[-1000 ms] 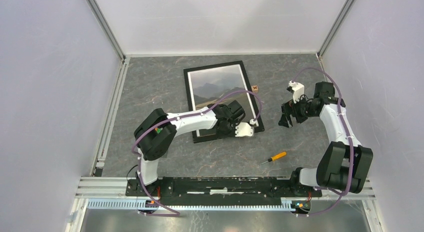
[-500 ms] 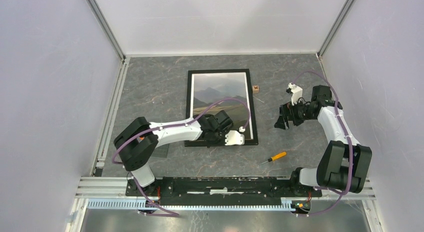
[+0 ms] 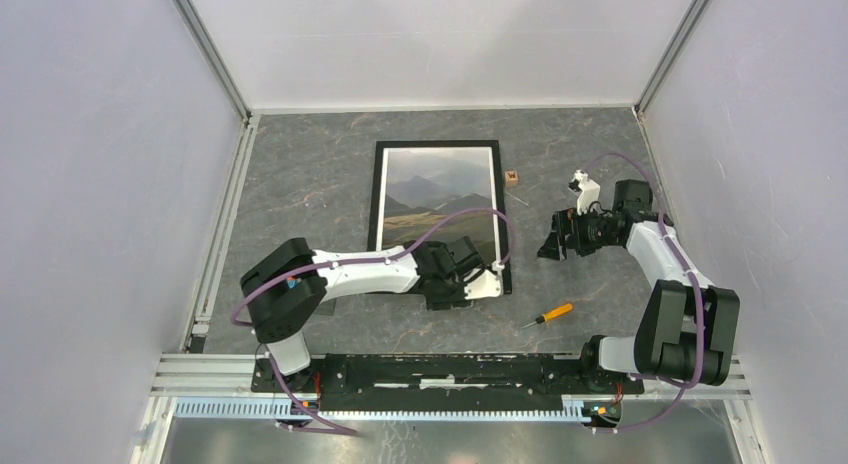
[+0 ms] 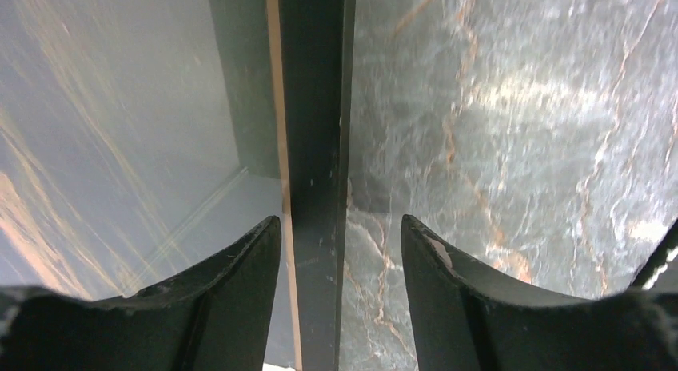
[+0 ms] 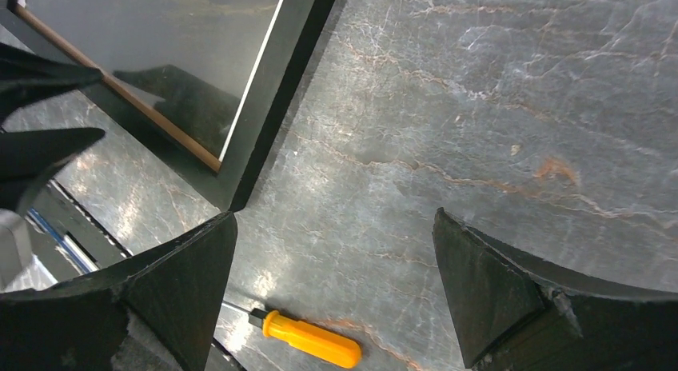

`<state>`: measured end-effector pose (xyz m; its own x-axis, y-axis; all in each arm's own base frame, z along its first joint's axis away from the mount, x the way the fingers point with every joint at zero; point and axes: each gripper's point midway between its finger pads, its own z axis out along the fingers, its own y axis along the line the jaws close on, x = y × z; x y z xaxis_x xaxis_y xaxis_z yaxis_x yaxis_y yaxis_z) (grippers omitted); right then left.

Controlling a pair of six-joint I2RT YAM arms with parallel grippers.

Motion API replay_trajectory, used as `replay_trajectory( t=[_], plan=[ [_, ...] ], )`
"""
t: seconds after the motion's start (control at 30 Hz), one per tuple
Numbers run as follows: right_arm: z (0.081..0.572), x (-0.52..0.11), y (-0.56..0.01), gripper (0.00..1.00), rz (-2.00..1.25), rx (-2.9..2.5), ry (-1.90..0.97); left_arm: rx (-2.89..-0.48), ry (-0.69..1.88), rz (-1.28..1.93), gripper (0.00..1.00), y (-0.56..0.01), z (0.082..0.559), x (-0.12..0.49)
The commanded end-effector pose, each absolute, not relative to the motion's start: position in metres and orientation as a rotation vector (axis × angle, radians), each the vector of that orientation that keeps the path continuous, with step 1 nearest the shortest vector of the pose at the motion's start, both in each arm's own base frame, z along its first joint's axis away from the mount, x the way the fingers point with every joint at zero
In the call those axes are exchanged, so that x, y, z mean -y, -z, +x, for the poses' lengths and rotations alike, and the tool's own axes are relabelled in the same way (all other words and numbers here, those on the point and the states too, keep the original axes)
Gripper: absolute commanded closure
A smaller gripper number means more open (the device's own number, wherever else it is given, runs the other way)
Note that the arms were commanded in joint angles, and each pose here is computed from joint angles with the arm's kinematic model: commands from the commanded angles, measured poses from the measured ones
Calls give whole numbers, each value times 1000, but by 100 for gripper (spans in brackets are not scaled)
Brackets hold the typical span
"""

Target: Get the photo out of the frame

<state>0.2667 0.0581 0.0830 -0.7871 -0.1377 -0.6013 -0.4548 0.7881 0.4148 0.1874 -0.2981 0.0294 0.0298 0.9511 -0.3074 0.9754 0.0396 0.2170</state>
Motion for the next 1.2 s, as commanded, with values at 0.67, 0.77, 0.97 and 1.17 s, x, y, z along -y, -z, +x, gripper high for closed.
replay_trajectory(
  t=[0.67,0.77,0.97,1.17],
  plan=[
    [269,-127,-70,2,-113,-2345,-1278,-1928,298,1774,98,-95,183,340],
    [270,-140,-74,2,-81,-2321,-1377,-1880,367,1796,98,-107,176,343],
    [282,-161,-80,2,5,-2283,-1524,-1825,436,1818,98,-120,167,345],
    [279,-185,-91,2,135,-2210,-1725,-1777,486,1804,98,-133,162,347]
  ],
)
